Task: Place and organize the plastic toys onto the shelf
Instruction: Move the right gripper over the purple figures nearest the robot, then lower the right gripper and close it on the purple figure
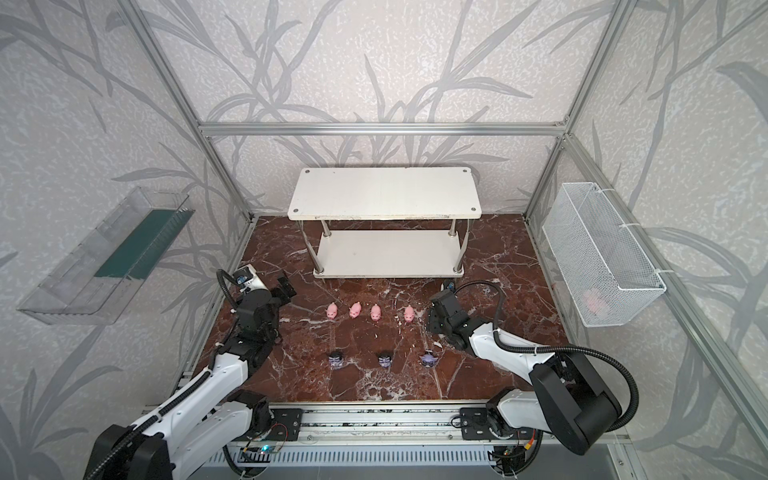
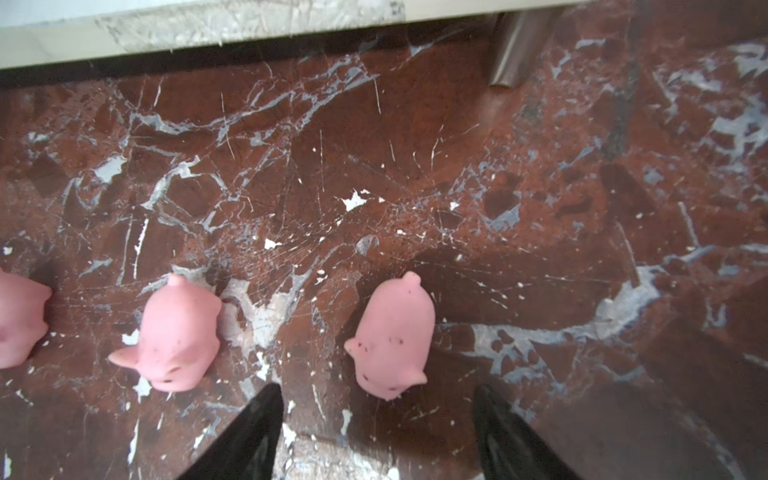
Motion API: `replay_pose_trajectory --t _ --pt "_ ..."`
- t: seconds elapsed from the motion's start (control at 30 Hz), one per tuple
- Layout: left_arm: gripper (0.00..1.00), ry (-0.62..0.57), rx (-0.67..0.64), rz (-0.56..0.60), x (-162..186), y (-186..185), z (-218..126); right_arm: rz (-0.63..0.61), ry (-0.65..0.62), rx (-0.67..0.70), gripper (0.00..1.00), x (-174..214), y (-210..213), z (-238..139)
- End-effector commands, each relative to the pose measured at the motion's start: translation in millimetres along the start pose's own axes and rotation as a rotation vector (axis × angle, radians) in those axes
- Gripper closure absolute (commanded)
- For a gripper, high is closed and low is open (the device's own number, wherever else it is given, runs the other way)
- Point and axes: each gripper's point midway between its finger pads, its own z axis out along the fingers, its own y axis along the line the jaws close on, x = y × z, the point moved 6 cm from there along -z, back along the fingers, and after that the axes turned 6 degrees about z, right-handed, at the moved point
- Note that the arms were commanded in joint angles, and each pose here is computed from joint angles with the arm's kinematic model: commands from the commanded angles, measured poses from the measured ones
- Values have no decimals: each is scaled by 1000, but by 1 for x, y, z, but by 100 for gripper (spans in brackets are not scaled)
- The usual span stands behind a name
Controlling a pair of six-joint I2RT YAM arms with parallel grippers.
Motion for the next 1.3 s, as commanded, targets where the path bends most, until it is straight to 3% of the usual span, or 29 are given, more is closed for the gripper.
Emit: replay_pose_trajectory --t 0.0,0.2,0.53,0.8,1.27 --pt "7 -8 5 -18 -1 -1 1 -2 -30 1 29 -13 5 1" --pt "7 -10 4 -20 -1 0 0 -8 -18 -31 29 -15 7 -6" --pt "7 -9 -3 -18 0 1 1 -54 6 -92 29 0 3 -63" --pt "7 2 12 -33 3 -2 3 -170 117 -140 25 48 18 -86" --pt "7 13 17 -39 10 1 0 -196 211 -158 15 100 20 -95"
